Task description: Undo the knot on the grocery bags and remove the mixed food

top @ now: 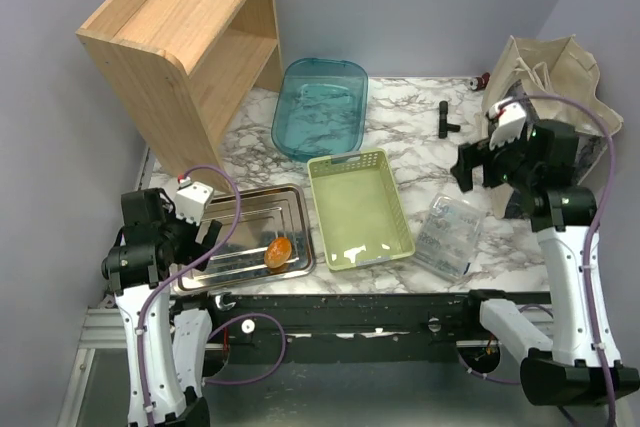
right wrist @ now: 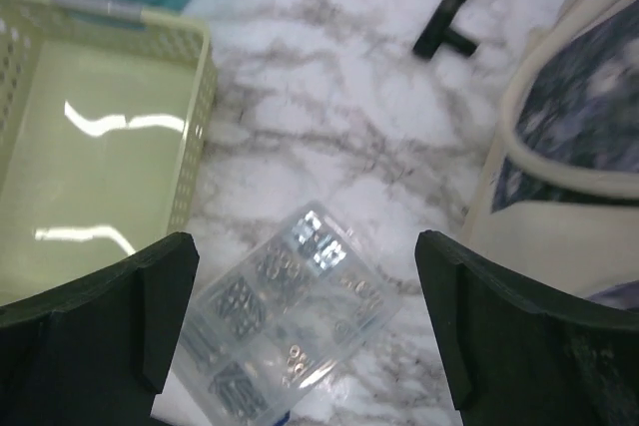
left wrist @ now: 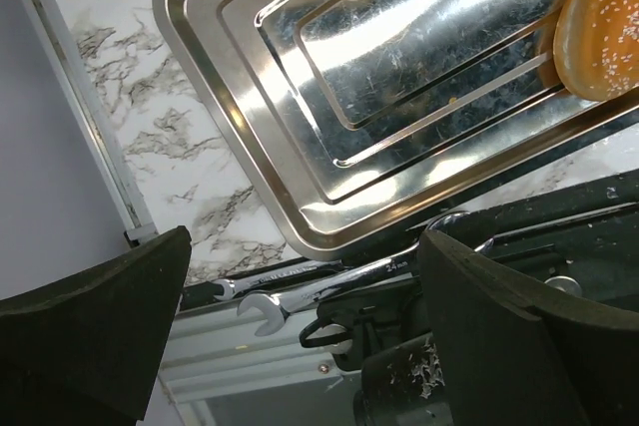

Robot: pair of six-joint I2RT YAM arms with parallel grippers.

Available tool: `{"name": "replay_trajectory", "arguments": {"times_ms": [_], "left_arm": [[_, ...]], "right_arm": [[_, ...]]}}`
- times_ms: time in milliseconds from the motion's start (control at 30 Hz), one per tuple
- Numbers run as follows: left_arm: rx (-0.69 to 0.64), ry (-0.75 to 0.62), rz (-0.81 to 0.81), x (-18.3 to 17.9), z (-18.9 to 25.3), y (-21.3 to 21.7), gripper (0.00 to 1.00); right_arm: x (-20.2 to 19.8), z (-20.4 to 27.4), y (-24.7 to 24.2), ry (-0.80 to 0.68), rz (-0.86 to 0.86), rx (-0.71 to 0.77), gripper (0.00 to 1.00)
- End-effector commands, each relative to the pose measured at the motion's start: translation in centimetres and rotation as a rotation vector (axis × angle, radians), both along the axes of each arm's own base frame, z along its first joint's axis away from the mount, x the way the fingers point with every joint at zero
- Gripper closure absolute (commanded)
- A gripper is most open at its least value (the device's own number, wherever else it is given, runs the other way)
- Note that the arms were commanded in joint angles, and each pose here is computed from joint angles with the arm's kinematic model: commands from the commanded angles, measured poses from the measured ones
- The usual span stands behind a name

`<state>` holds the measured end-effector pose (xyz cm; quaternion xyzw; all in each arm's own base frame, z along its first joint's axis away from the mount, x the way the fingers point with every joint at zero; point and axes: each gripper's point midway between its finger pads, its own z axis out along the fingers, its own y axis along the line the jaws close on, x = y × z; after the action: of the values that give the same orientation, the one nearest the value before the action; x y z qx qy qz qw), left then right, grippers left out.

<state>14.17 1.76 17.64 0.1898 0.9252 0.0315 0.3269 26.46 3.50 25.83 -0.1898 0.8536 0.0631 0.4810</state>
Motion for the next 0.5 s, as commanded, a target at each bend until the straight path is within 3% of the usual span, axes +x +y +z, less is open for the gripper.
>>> {"name": "replay_trajectory", "arguments": {"times_ms": [0,200,300,367,467], "left_arm": [[-0.062,-0.065,-0.014,1.6,2.3,-1.0,0.02],[-0.128,-0.088,-0.058,3.1,4.3,-2.2,0.02],[-0.147,-0.103,-0.076,3.6,5.0,-2.7,0.01],[-0.162,-0.109,-0.09,3.8,5.5,-3.1,0.01],[-0.194,-0.107,-0.109,3.9,5.8,-3.9,0.01]], "right_arm": [[5.1,8.0,-2.4,-0.155,-0.187,0.033,0.0],[12.1,14.2,-6.9,-0.256,-0.376,-0.041,0.0],[14.5,15.8,-11.6,-0.278,-0.531,-0.062,0.03],[15.6,16.3,-15.9,-0.283,-0.631,-0.056,0.1],[16.8,16.0,-20.9,-0.283,-0.712,-0.153,0.3]]}}
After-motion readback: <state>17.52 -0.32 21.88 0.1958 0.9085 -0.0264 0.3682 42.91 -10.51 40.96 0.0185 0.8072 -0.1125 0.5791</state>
